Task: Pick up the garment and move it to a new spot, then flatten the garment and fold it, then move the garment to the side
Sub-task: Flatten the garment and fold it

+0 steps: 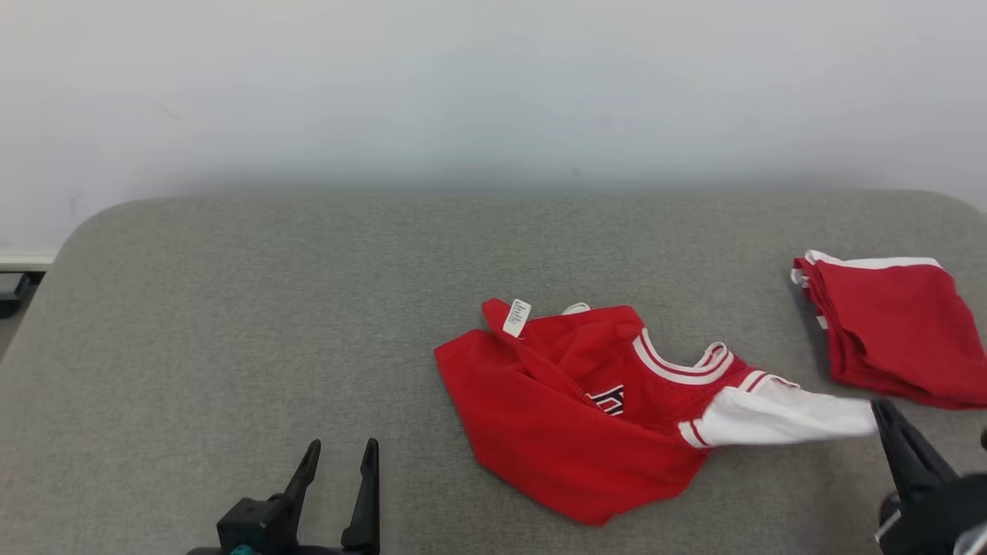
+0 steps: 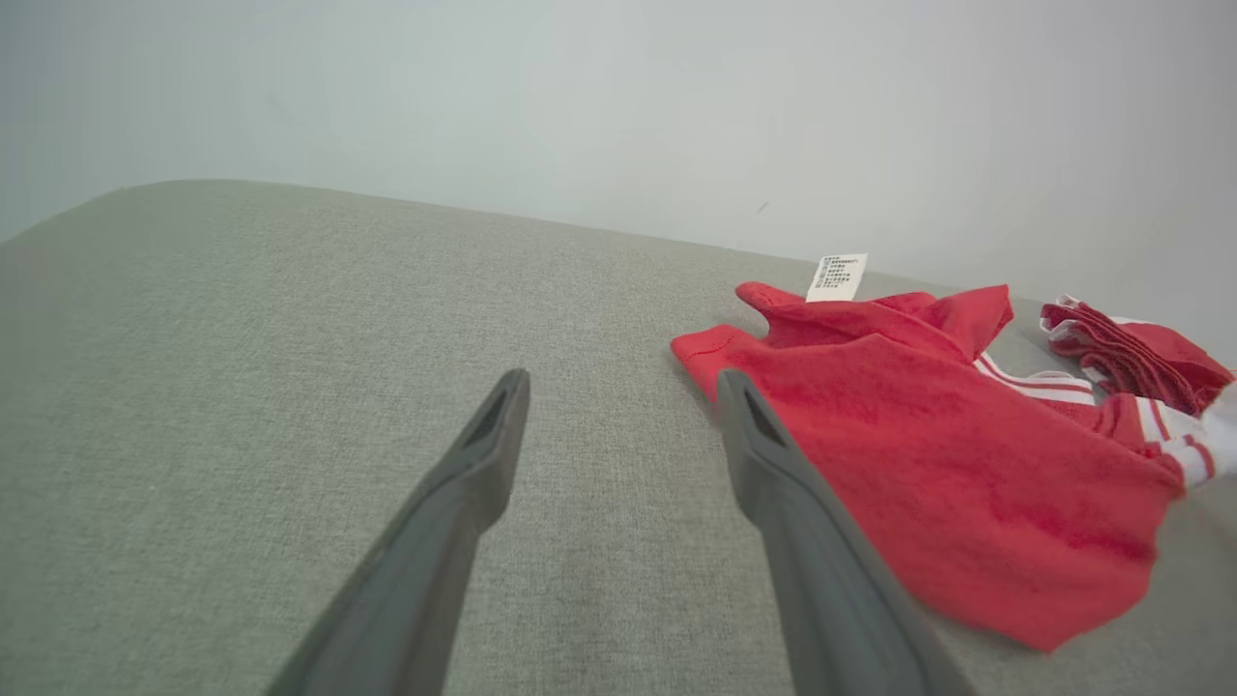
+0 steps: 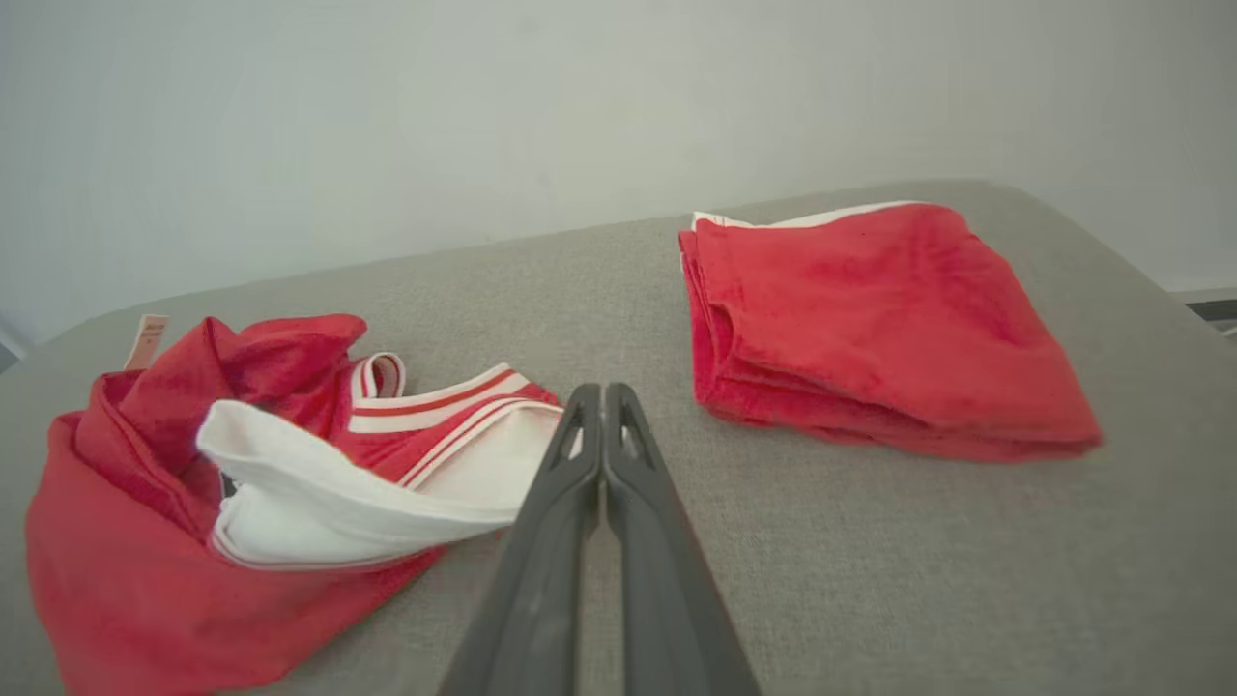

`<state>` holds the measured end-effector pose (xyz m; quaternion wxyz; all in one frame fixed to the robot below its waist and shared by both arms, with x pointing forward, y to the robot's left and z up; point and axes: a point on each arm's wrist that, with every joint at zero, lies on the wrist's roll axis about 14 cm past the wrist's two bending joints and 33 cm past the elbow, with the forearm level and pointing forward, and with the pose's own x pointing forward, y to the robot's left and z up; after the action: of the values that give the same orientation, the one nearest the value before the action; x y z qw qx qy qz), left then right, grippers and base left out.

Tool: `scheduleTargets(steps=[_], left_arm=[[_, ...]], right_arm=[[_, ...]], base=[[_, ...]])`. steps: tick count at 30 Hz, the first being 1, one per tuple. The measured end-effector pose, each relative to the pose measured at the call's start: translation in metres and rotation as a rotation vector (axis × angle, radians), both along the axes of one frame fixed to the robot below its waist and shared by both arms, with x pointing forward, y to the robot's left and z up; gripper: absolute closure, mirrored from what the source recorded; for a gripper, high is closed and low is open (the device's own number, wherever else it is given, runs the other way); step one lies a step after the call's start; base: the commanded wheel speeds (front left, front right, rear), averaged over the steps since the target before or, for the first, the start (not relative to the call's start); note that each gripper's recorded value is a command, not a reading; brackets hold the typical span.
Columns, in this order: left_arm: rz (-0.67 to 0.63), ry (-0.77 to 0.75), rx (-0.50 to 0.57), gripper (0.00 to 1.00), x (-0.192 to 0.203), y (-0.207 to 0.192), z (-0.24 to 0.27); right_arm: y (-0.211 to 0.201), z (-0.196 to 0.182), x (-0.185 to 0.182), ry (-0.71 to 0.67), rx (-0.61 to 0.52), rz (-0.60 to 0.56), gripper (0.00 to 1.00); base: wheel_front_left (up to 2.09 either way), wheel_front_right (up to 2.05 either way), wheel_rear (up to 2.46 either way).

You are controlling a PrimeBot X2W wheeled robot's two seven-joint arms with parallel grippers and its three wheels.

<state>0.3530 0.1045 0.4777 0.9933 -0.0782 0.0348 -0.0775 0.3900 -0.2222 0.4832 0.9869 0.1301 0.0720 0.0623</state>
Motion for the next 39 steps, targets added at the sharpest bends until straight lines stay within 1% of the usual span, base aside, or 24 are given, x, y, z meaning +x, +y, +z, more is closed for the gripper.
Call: scheduleTargets(steps=[2,5,8,11,18,24,25,26,29,35,39], left_arm=[[-0.017,-0.004,-0.003,0.00,0.002,-0.006,0.001],[-0.043,-0.002,-0.005,0.00,0.004,-0.014,0.001],[-0.065,0.010,-0.003,0.00,0.007,-0.021,-0.002],[-0.078,0.010,0.001,0.00,0.013,-0.025,-0.002],[-0.104,0.004,0.004,0.00,0.023,-0.032,0.001],[-0.101,0.025,0.011,0.00,0.022,-0.030,-0.005],[-0.101,0.025,0.011,0.00,0.021,-0.030,-0.006],[-0.100,0.026,0.012,0.00,0.021,-0.030,-0.006],[-0.098,0.027,0.012,0.00,0.021,-0.029,-0.006],[-0.093,0.025,0.013,0.00,0.021,-0.028,-0.005],[-0.095,0.025,0.012,0.00,0.020,-0.029,-0.005]], right_arm=[[-0.016,-0.015,-0.017,0.050,0.012,-0.061,1.00],[-0.029,-0.040,-0.045,0.134,0.034,-0.121,1.00],[-0.028,-0.062,-0.065,0.206,0.078,-0.156,1.00],[-0.024,-0.080,-0.078,0.267,0.097,-0.166,1.00],[-0.024,-0.088,-0.079,0.294,0.096,-0.172,1.00],[-0.021,-0.091,-0.077,0.308,0.080,-0.153,0.99],[-0.020,-0.094,-0.077,0.322,0.078,-0.149,0.55],[-0.018,-0.095,-0.078,0.332,0.070,-0.138,0.00],[-0.020,-0.092,-0.077,0.324,0.064,-0.134,0.00],[-0.026,-0.063,-0.062,0.236,0.047,-0.120,0.00],[-0.017,-0.065,-0.063,0.262,0.043,-0.079,0.00]], base=[[0.00,0.00,0.00],[0.00,0.00,0.00],[0.00,0.00,0.00],[0.00,0.00,0.00],[0.00,0.00,0.00],[0.00,0.00,0.00],[0.00,0.00,0.00],[0.00,0.00,0.00],[0.00,0.00,0.00],[0.00,0.00,0.00],[0.00,0.00,0.00]])
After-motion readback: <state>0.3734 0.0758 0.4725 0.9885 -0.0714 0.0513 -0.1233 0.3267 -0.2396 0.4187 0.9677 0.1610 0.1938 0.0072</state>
